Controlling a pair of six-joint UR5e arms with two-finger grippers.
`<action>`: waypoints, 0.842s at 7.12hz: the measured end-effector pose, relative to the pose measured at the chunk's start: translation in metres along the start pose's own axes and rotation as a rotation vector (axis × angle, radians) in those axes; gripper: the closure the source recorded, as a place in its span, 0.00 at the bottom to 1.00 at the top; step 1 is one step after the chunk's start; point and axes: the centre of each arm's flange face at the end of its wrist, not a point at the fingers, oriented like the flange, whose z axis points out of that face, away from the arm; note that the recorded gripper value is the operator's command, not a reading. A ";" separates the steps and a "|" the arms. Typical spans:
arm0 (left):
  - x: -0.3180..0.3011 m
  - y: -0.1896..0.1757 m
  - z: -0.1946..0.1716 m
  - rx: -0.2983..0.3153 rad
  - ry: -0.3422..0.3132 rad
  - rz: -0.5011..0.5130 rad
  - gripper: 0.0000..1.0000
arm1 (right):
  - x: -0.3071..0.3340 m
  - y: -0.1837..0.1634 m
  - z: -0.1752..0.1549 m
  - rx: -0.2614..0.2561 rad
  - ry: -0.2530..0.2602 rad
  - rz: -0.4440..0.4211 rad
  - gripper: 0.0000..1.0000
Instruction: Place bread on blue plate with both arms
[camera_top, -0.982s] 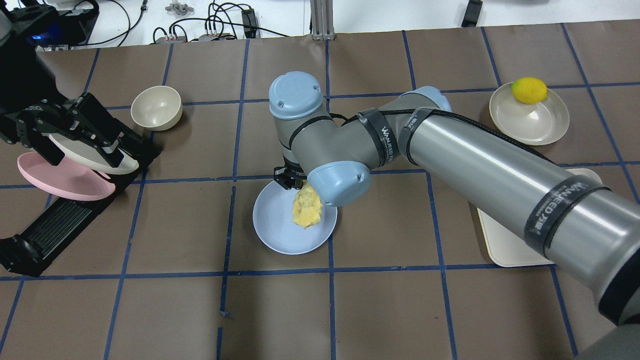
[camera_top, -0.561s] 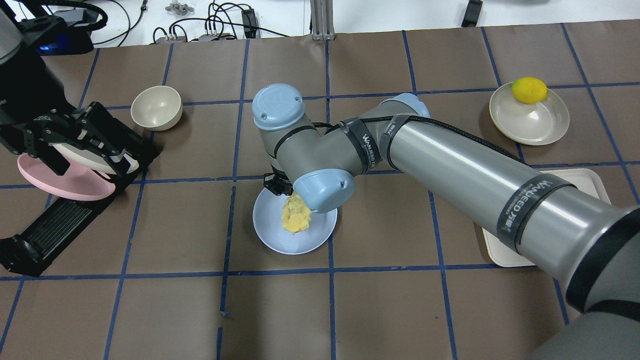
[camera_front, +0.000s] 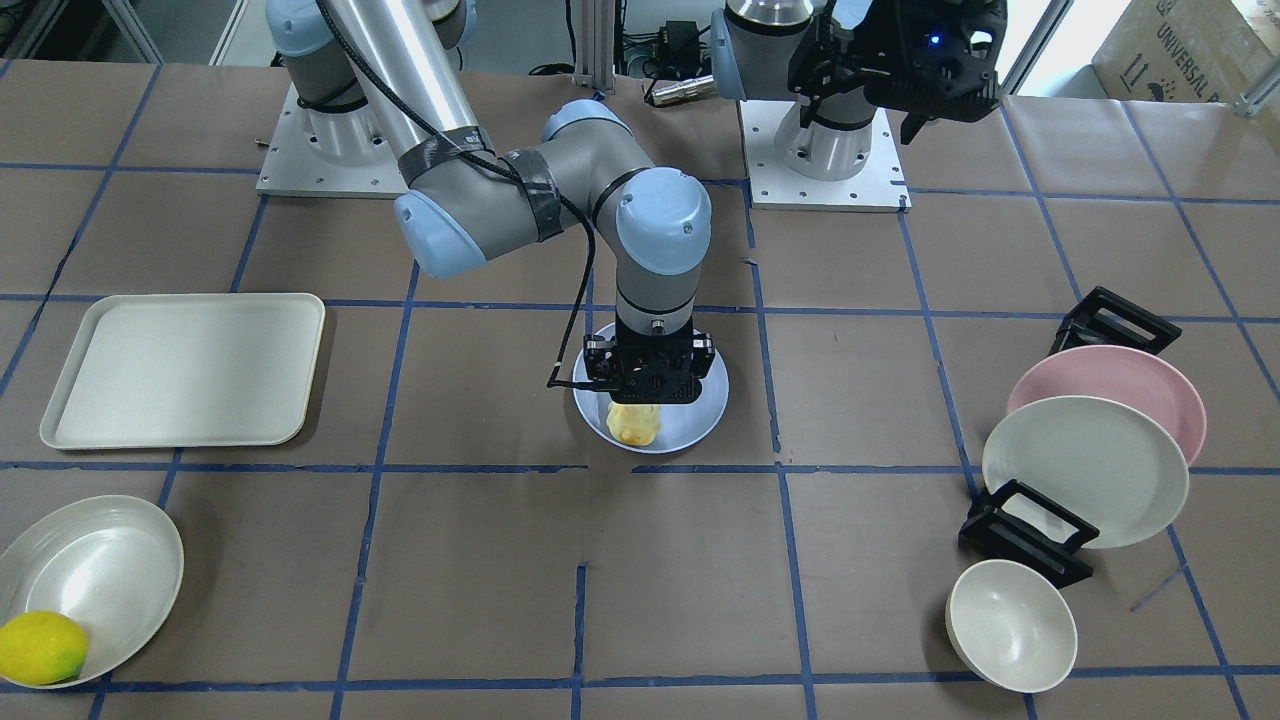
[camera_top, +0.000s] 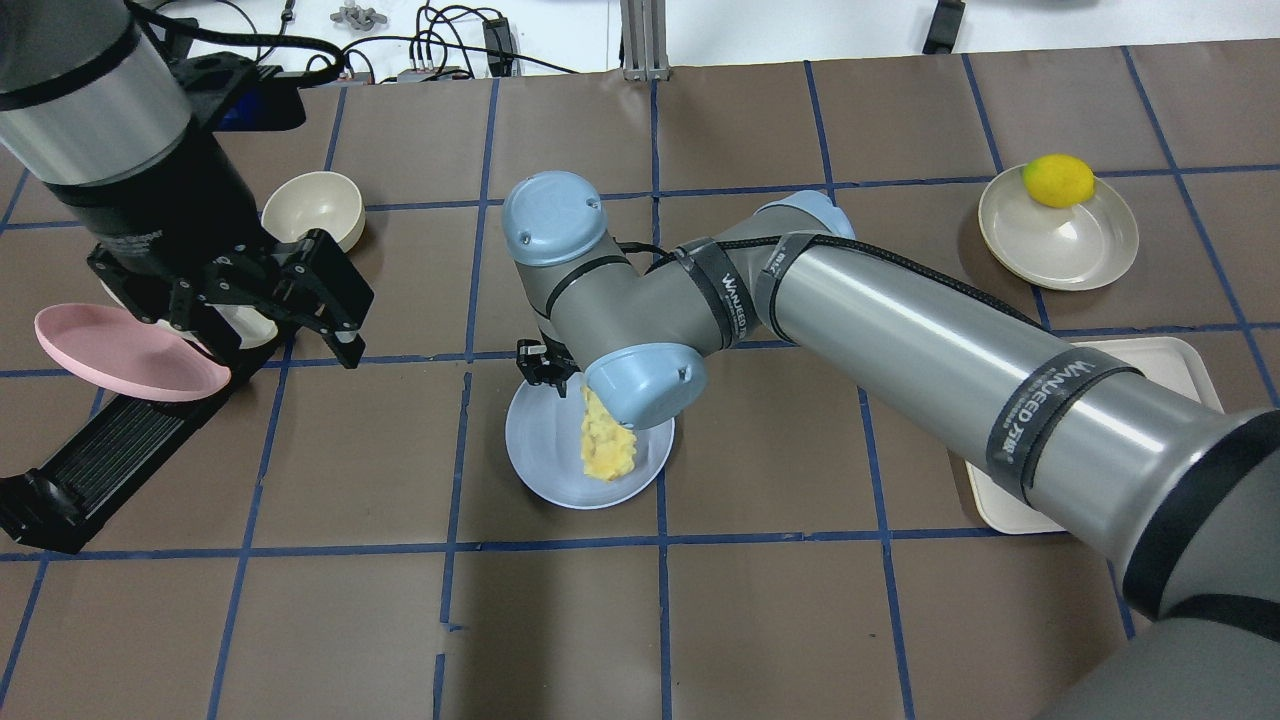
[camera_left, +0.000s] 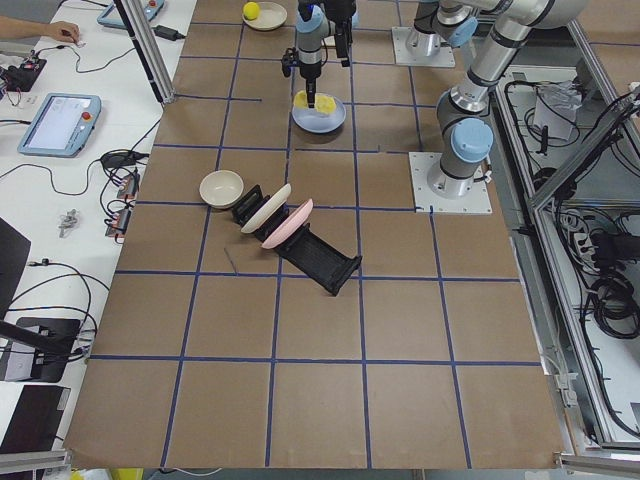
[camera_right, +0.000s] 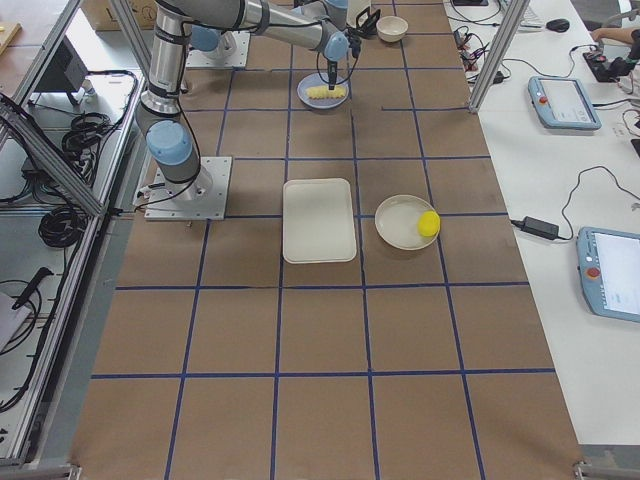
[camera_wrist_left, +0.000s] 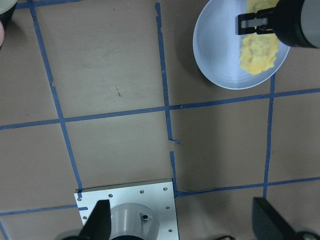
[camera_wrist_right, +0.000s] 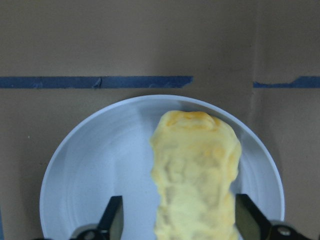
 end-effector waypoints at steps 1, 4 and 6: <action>0.007 -0.002 0.012 0.062 0.022 0.021 0.00 | 0.000 0.000 0.001 0.000 0.001 -0.001 0.00; 0.006 0.002 0.023 0.139 0.022 0.045 0.00 | 0.034 -0.023 -0.033 0.087 0.032 -0.094 0.00; -0.001 0.002 0.023 0.143 0.006 0.063 0.00 | 0.136 -0.059 -0.110 0.205 0.049 -0.087 0.00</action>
